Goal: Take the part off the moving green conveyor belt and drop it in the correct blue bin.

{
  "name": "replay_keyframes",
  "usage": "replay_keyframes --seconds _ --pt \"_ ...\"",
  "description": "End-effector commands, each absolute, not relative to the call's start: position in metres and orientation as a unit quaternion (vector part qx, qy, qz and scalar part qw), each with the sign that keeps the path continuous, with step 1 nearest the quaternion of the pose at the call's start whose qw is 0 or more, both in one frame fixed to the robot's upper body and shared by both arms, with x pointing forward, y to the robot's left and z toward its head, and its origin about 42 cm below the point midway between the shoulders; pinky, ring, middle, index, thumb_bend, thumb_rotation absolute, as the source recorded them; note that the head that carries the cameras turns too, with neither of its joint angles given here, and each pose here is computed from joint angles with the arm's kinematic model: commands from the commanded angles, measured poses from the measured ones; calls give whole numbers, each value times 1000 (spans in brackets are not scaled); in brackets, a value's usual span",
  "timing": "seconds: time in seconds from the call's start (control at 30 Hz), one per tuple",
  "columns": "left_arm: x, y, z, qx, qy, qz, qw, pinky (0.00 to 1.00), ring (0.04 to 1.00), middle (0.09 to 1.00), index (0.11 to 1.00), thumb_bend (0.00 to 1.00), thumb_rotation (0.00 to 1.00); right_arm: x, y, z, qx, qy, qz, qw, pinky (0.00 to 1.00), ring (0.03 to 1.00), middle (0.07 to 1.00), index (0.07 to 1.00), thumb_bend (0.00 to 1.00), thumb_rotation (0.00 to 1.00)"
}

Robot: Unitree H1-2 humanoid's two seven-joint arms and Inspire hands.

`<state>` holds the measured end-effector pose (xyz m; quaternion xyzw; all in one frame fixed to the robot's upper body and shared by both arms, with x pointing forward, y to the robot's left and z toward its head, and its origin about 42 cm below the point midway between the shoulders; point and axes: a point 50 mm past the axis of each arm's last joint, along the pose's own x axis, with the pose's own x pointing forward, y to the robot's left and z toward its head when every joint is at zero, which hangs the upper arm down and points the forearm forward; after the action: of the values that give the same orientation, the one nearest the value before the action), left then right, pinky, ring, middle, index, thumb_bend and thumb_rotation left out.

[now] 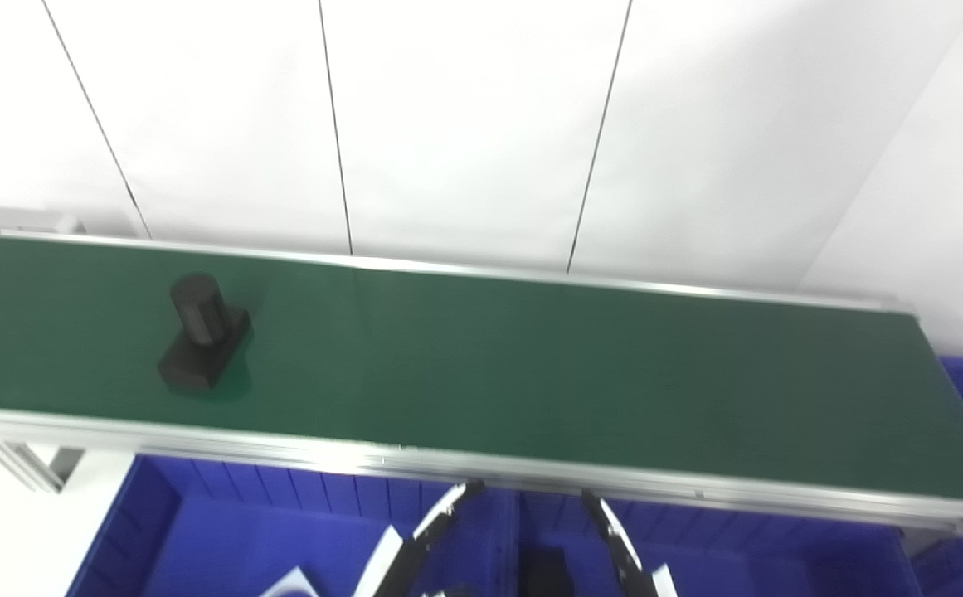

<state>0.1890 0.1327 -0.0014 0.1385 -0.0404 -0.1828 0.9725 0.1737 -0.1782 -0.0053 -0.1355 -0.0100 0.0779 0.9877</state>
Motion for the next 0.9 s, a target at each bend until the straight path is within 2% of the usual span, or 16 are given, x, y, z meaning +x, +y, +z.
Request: replay_keyframes --seconds 0.0,0.4,0.67,0.8,0.87 --pt "195 127 6 136 -68 -183 971 882 942 946 900 788 1000 179 -178 0 -126 -26 72 989 983 976 958 951 908 1000" --pt "197 122 2 151 -79 -178 969 868 906 924 880 768 1000 178 -182 -3 -128 -18 74 989 1000 991 974 962 875 1000" --pt "197 121 1 148 -75 -180 970 866 906 922 879 810 986 177 -182 -3 -128 -19 75 989 1000 988 969 958 877 1000" --pt "197 120 1 147 -76 -180 970 864 907 922 879 815 990 179 -180 7 -148 -52 86 984 1000 982 960 953 879 1000" --pt "197 120 1 148 -76 -181 969 859 907 921 880 815 994 180 -178 17 -154 -80 88 981 1000 969 950 948 923 1000"
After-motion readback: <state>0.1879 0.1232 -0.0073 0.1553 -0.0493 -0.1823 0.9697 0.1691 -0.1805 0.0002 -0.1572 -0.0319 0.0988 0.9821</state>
